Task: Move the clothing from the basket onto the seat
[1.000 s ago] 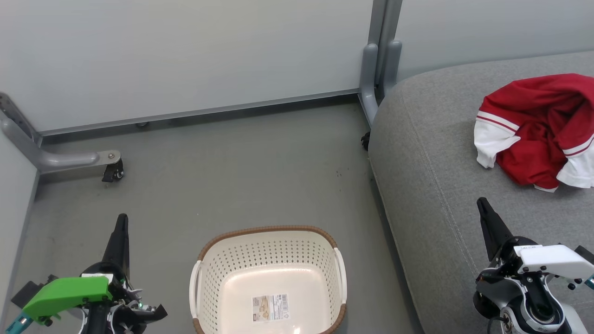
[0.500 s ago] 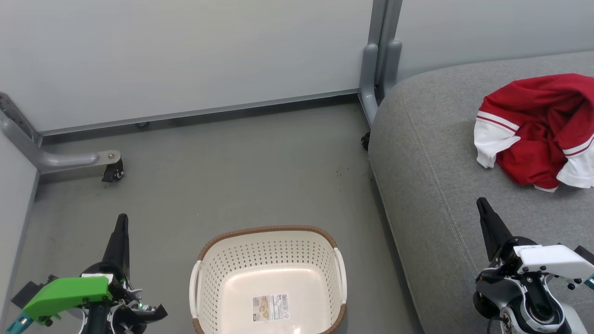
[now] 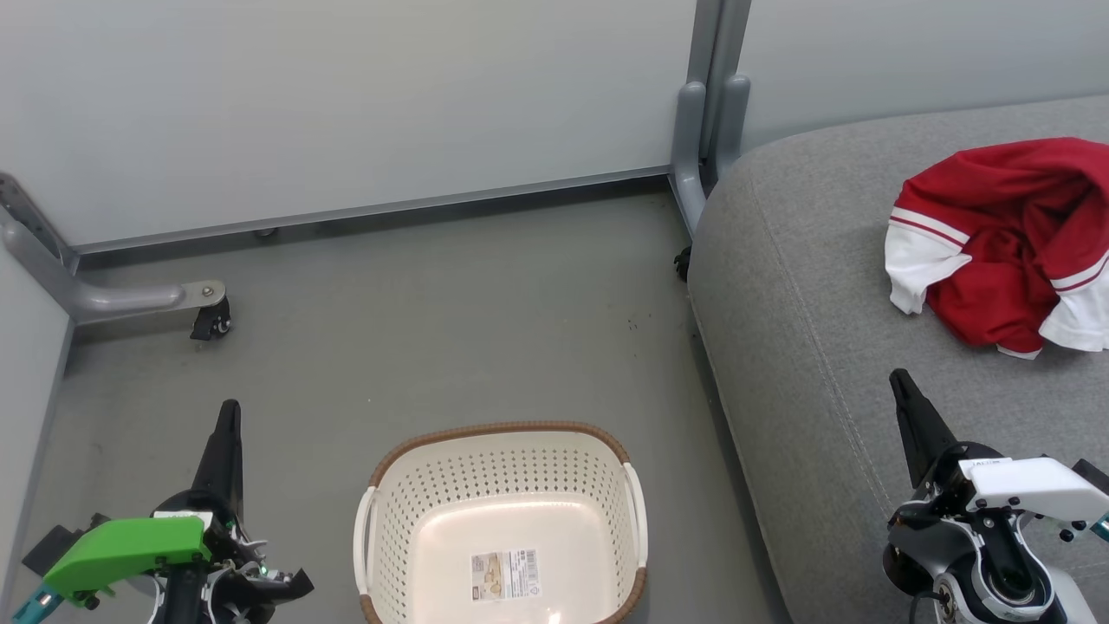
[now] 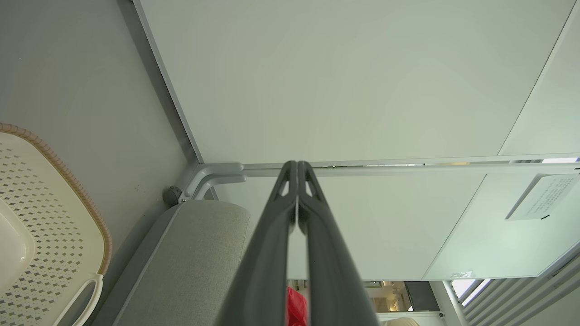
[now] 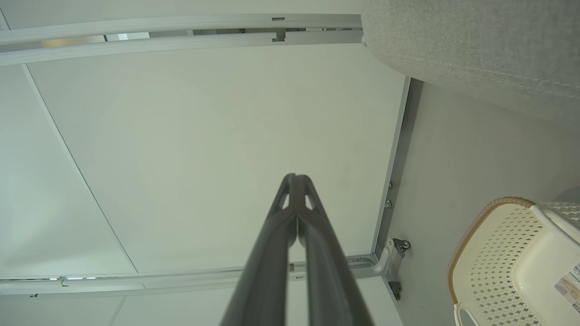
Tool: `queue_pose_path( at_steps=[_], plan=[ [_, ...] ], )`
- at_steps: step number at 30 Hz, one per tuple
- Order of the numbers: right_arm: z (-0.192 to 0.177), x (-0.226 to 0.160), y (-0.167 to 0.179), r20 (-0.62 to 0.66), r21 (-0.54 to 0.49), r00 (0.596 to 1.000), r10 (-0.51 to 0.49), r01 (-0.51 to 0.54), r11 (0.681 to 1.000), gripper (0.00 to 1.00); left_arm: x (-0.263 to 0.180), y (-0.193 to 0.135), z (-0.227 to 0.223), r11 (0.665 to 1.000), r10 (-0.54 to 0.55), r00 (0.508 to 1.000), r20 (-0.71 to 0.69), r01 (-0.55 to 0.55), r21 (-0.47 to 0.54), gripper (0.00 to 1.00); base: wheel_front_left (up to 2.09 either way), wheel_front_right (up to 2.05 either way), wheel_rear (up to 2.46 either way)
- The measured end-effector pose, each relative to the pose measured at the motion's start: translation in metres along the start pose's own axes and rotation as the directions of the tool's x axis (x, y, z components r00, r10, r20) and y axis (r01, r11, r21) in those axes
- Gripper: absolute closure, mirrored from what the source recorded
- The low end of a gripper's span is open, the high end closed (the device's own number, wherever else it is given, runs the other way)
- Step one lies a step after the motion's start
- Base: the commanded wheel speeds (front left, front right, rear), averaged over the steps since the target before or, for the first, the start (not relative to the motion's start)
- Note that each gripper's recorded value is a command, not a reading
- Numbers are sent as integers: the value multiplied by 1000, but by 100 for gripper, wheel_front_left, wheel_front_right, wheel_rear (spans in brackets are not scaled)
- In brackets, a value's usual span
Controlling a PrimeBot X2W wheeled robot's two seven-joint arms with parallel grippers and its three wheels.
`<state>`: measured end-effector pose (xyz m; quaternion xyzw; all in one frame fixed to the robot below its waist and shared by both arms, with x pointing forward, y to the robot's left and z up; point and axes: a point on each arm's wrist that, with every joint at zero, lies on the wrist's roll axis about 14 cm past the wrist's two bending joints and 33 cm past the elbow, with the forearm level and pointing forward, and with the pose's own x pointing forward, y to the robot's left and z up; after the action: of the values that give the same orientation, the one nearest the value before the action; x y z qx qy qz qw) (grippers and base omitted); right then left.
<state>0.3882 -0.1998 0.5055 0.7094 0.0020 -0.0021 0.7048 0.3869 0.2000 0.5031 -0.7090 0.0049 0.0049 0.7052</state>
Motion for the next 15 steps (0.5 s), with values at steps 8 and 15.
queue_pose_path(
  at_steps=[8, 15],
  plan=[
    [0, 0, 0, 1, 0, 1000, 0, 0, 1000, 100, 0, 0, 0, 1000, 0, 1000, 0, 0, -1, 100, 0, 0, 0],
    [0, 0, 0, 1, 1, 1000, 0, 0, 1000, 100, 0, 0, -1, 1000, 0, 1000, -1, 0, -1, 100, 0, 0, 0]
  ],
)
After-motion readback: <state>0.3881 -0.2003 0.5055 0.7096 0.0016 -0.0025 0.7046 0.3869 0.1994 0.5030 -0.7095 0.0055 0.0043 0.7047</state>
